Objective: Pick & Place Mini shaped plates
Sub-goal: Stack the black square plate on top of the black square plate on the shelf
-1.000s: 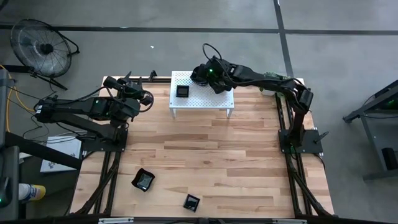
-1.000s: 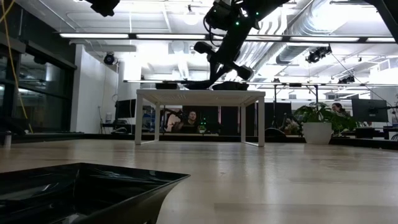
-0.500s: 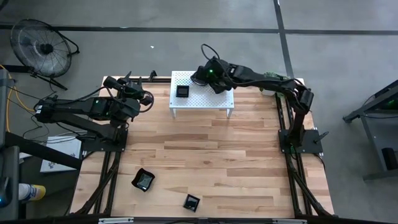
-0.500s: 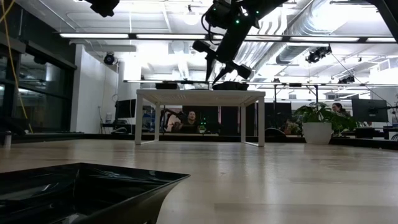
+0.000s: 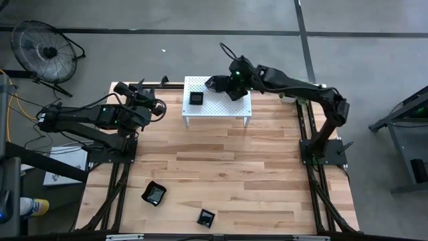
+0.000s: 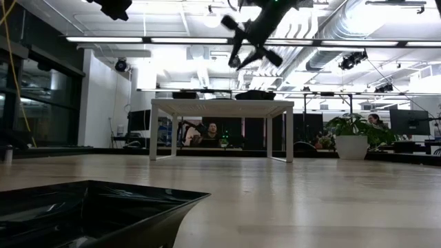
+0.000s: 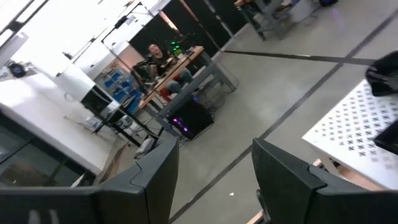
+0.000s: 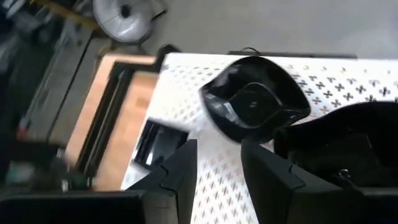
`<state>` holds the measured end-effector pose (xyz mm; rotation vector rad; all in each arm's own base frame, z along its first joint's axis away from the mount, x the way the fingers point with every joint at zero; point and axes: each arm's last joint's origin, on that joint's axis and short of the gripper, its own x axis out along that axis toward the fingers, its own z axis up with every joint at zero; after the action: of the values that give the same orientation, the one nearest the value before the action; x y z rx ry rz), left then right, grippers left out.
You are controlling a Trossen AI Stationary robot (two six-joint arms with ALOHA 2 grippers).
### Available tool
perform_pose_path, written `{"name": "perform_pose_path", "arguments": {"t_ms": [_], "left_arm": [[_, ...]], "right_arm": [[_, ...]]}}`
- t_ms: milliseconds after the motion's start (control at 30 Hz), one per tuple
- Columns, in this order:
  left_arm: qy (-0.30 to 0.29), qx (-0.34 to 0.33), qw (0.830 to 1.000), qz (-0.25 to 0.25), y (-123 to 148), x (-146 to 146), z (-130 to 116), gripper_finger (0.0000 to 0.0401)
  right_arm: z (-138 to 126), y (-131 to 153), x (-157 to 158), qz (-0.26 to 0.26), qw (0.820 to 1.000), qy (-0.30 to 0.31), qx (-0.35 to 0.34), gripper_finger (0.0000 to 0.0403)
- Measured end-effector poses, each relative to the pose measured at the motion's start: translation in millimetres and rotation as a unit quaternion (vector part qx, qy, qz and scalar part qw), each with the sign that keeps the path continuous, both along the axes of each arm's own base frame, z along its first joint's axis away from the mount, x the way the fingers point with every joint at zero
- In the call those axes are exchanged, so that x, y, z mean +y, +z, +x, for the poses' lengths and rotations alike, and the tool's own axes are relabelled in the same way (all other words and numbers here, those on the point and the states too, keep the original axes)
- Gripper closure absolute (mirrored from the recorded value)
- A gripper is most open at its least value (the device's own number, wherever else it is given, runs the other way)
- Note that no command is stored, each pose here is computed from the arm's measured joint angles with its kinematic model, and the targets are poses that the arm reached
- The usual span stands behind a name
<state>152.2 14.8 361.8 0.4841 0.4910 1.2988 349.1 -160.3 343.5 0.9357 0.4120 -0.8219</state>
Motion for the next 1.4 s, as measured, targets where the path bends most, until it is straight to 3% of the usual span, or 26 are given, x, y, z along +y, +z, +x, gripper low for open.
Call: {"name": "perform_pose_path", "arguments": {"t_ms": [300,500,733,1033,1400], "left_arm": [[-0.050,0.016,0.998,-0.029,-1.8,-0.9,2.7,0.0203],[-0.077,0.018,0.996,-0.046,-2.8,-1.5,4.1,0.0203],[-0.125,0.025,0.989,-0.071,-2.8,-2.6,3.4,0.0203],[-0.165,0.010,0.982,-0.096,-0.7,-3.5,0.1,0.0203],[-0.205,0.043,0.970,-0.126,-6.3,-5.0,-1.6,0.0203]], "right_arm": [[-27.4,39.9,52.3,-0.104,0.984,0.138,0.052,0.0284],[-50.7,54.2,100.7,-0.176,0.954,0.204,0.131,0.0284],[-66.0,50.4,167.1,-0.212,0.917,0.269,0.205,0.0284],[-49.1,21.7,251.0,-0.196,0.885,0.369,0.202,0.0284],[11.8,-63.1,327.8,-0.118,0.848,0.481,0.188,0.0284]]}}
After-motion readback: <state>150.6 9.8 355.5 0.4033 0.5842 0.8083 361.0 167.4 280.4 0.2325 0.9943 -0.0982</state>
